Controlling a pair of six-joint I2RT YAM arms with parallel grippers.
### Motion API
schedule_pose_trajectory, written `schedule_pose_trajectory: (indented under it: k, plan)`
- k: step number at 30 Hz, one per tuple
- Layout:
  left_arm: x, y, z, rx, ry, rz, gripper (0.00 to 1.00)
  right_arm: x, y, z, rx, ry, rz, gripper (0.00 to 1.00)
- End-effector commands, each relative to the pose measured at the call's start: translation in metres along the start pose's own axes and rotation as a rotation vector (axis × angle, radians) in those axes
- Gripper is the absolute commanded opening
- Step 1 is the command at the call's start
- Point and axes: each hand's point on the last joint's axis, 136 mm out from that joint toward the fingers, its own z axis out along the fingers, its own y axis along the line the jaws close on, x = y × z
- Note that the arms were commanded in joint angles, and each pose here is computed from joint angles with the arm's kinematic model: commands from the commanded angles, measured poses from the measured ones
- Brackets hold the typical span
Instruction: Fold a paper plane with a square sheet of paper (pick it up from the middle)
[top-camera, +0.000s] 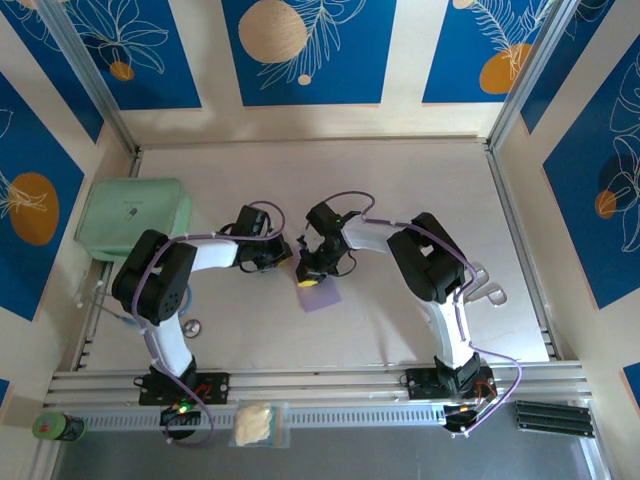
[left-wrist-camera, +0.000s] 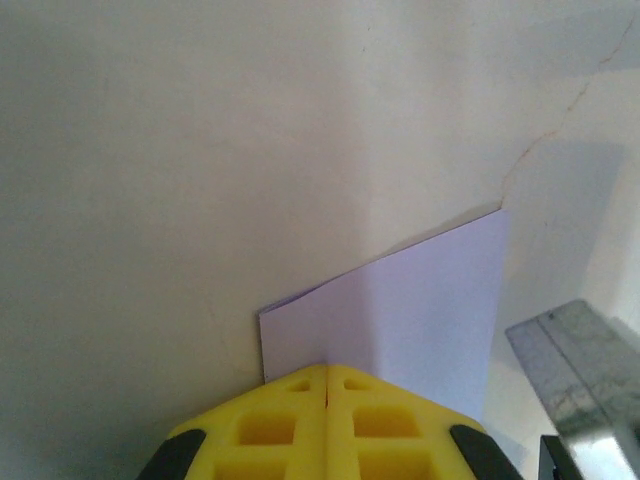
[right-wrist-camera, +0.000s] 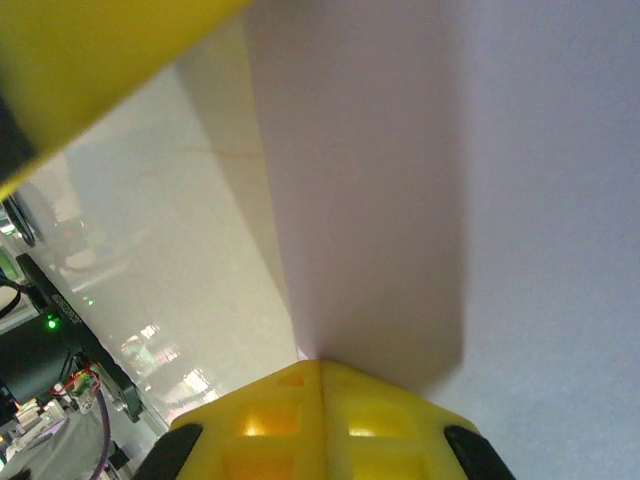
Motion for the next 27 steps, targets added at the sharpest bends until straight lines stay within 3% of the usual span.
schedule_pose_trajectory:
  k: [1,7,13,19,23,27]
  plan:
    - [0.01,0.027,0.009,-0.086,0.018,-0.04,0.03,0.026,0.008,-0.007,-0.005,0.052,0.012,0.0]
    - [0.01,0.032,0.01,-0.103,0.01,-0.052,0.02,0.045,0.008,-0.005,0.008,0.082,0.008,0.0]
    - [0.009,0.031,0.011,-0.083,-0.005,-0.083,0.01,0.035,0.001,-0.011,0.041,0.037,-0.001,0.0]
    - [-0.001,-0.014,0.002,0.092,-0.007,-0.102,0.09,0.011,-0.048,-0.021,0.221,-0.014,0.031,0.0]
    - [-0.009,-0.031,-0.004,0.114,-0.019,-0.049,0.13,-0.005,-0.055,-0.032,0.21,-0.05,0.009,0.0]
    - [-0.011,-0.034,0.001,0.112,0.001,-0.011,0.15,-0.01,-0.029,-0.046,0.09,-0.08,-0.033,0.0]
